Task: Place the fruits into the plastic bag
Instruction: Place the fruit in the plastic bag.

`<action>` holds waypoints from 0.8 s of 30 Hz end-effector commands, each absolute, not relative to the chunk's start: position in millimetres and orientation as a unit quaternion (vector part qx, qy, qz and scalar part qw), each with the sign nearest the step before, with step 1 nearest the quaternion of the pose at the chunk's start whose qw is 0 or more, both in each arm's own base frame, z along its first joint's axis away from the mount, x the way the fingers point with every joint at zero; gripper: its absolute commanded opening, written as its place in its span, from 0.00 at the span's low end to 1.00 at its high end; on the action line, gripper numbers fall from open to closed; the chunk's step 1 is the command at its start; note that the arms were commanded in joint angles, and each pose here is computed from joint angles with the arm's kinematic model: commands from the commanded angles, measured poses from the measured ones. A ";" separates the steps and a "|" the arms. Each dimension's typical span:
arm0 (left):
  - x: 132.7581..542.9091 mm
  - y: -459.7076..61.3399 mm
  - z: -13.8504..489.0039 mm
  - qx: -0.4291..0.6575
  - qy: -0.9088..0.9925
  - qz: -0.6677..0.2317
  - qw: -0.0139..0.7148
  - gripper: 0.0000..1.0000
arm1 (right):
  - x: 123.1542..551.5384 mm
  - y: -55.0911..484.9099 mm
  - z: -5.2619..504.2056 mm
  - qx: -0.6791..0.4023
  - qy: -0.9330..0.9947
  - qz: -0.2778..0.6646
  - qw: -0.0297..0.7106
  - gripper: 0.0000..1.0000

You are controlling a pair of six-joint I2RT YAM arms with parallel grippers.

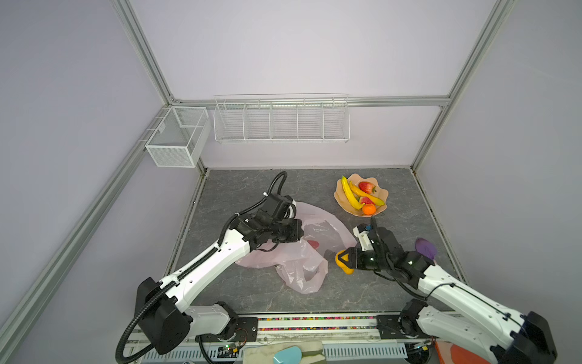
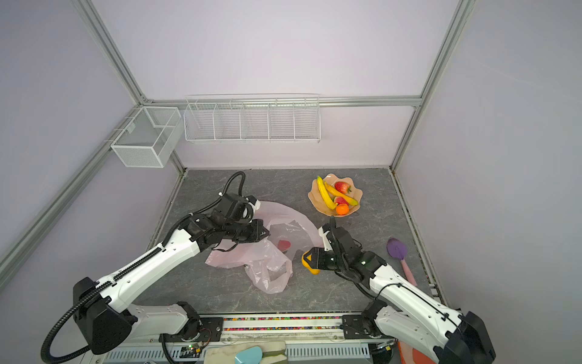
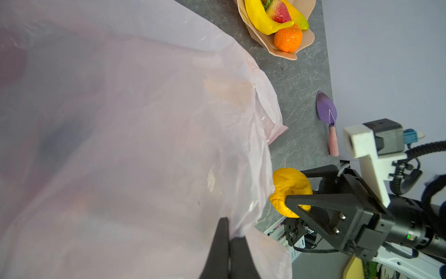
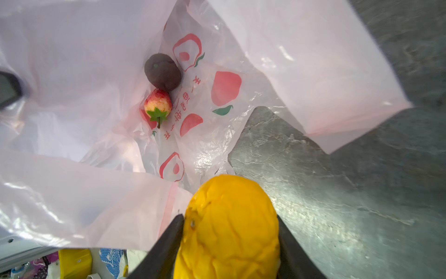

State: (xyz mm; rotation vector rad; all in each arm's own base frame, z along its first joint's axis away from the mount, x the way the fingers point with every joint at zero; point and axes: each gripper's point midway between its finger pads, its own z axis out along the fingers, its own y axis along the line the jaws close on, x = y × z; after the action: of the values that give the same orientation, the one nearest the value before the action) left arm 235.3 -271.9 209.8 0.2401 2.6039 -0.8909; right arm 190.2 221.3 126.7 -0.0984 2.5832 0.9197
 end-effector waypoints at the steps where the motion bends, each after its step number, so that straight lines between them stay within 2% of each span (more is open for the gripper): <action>1: 239.2 -275.3 223.9 0.086 0.920 -0.329 0.197 0.00 | 203.8 247.3 141.3 -0.049 0.911 0.342 0.224 0.31; 11: 238.6 -278.4 229.7 0.093 0.916 -0.337 0.198 0.00 | 209.7 287.9 119.7 -0.079 0.921 0.330 0.193 0.29; 24: 237.8 -282.2 234.3 0.092 0.911 -0.351 0.197 0.00 | 226.6 332.9 110.8 -0.049 0.905 0.393 0.152 0.28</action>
State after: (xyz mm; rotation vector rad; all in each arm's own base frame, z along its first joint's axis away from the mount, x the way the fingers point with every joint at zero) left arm 234.1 -277.5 218.5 0.2562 2.5920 -0.9363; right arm 216.7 313.1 96.5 -0.1897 2.6426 1.0130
